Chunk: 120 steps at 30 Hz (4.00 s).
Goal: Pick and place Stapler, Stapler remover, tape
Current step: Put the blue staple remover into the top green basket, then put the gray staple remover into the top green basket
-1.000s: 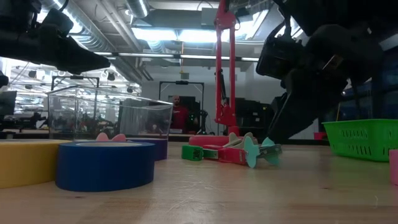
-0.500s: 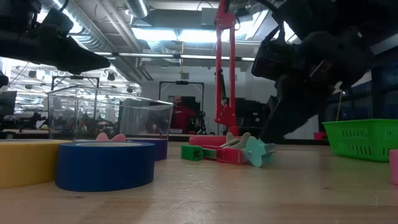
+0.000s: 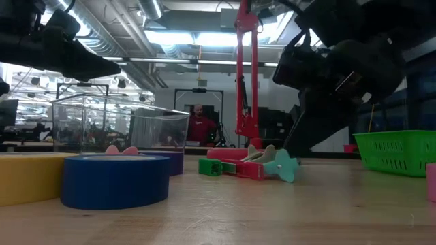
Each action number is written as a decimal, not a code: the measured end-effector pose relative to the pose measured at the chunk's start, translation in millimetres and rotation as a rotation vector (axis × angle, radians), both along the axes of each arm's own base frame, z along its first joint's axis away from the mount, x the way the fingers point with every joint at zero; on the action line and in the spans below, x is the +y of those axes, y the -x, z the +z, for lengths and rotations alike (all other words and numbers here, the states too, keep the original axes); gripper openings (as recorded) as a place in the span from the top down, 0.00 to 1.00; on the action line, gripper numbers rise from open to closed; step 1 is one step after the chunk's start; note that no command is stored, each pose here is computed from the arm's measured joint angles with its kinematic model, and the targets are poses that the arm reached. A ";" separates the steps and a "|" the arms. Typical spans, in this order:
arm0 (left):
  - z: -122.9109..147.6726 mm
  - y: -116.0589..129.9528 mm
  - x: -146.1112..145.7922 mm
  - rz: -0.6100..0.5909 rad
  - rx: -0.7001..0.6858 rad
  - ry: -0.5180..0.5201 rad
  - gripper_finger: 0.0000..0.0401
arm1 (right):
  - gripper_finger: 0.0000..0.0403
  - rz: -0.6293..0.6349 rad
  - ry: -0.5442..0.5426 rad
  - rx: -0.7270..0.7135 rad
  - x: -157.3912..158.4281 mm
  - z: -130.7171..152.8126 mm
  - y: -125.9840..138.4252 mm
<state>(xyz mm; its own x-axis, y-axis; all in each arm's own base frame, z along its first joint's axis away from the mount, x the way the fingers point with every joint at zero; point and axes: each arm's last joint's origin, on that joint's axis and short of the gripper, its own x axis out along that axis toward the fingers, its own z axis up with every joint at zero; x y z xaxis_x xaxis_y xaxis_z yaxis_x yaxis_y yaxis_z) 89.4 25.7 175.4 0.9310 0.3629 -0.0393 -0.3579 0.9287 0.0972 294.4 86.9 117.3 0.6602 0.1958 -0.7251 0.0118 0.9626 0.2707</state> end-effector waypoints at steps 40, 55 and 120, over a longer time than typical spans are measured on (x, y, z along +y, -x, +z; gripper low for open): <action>0.1 0.0 0.0 0.000 -0.001 0.000 0.56 | 1.00 0.072 -0.153 -0.236 -13.3 109.6 42.6; 0.1 0.0 0.0 0.000 -0.001 0.000 0.57 | 1.00 0.011 -0.266 -0.308 -22.2 159.6 97.9; 0.0 0.0 0.0 0.000 0.000 0.000 0.56 | 0.79 -0.446 -0.052 0.277 -40.1 54.1 175.7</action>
<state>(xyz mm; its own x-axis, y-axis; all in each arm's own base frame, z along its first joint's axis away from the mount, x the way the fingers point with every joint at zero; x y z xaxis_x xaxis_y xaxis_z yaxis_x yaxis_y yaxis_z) 89.4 25.6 175.4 0.9310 0.3628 -0.0395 -0.3578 0.9287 0.0972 118.7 46.8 171.5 0.4727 -0.0202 -0.8810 0.4948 0.8333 0.2465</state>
